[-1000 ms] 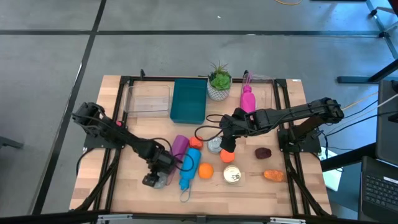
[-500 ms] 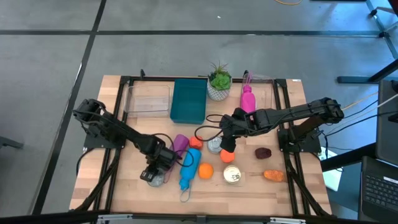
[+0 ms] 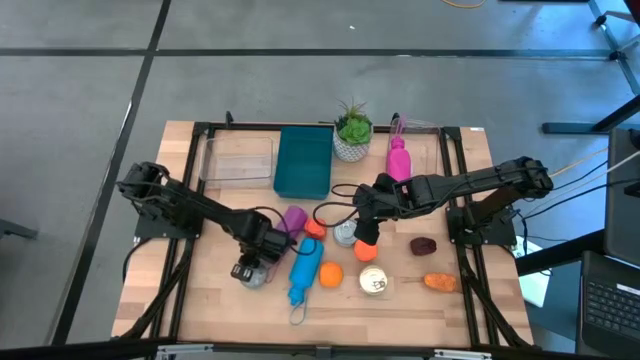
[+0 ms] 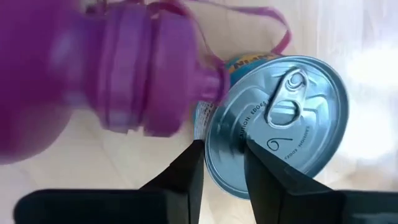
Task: Pick & Place Food Item
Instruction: Put the light blue tuna can into the left transparent bin, then put the purple water bottle into the right transparent bin
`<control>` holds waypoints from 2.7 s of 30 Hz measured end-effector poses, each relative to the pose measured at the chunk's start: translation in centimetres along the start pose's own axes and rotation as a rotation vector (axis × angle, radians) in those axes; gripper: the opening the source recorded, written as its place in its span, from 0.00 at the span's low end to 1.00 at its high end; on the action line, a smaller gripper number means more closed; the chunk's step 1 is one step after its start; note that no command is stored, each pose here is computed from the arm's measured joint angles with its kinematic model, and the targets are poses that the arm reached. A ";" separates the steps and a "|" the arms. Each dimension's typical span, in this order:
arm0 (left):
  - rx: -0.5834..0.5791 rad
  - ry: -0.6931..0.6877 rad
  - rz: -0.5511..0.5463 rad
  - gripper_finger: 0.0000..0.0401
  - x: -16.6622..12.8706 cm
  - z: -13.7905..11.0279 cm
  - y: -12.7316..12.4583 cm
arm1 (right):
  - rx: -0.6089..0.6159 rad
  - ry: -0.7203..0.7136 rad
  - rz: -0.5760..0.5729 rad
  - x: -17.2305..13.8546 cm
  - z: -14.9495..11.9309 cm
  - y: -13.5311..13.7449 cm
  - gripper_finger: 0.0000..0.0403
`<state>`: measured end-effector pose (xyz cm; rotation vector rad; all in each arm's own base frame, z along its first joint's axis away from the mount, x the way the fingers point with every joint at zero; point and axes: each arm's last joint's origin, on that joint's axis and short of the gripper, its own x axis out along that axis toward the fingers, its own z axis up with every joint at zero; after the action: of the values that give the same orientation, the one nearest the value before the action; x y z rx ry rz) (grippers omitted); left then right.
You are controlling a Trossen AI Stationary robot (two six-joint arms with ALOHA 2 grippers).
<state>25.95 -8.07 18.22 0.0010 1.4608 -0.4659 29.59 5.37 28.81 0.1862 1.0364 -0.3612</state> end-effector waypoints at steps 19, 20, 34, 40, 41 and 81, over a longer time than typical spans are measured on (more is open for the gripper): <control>0.051 0.011 0.030 0.07 -0.4 0.1 0.0 | -0.008 0.000 0.000 0.0 0.0 0.0 0.72; 0.051 0.010 0.029 0.06 -0.4 0.1 0.0 | -0.008 0.000 0.000 0.0 0.0 0.0 0.72; 0.051 0.009 0.028 0.00 -0.4 0.1 -0.1 | -0.009 0.000 0.000 0.0 0.0 0.0 0.72; 0.048 0.021 0.032 0.00 -0.5 0.0 -0.1 | -0.011 0.000 0.001 0.0 0.0 0.0 0.72; 0.048 0.027 0.036 0.00 -0.5 -0.1 0.0 | -0.011 0.000 0.000 0.0 0.0 0.0 0.72; 0.014 -0.168 0.327 0.01 -7.2 1.0 -0.5 | -0.037 -0.007 0.000 -1.1 -1.9 2.6 0.72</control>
<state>26.46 -6.58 25.31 0.2046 1.2628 -0.2038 28.51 8.62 28.75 0.1515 1.0350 -0.3421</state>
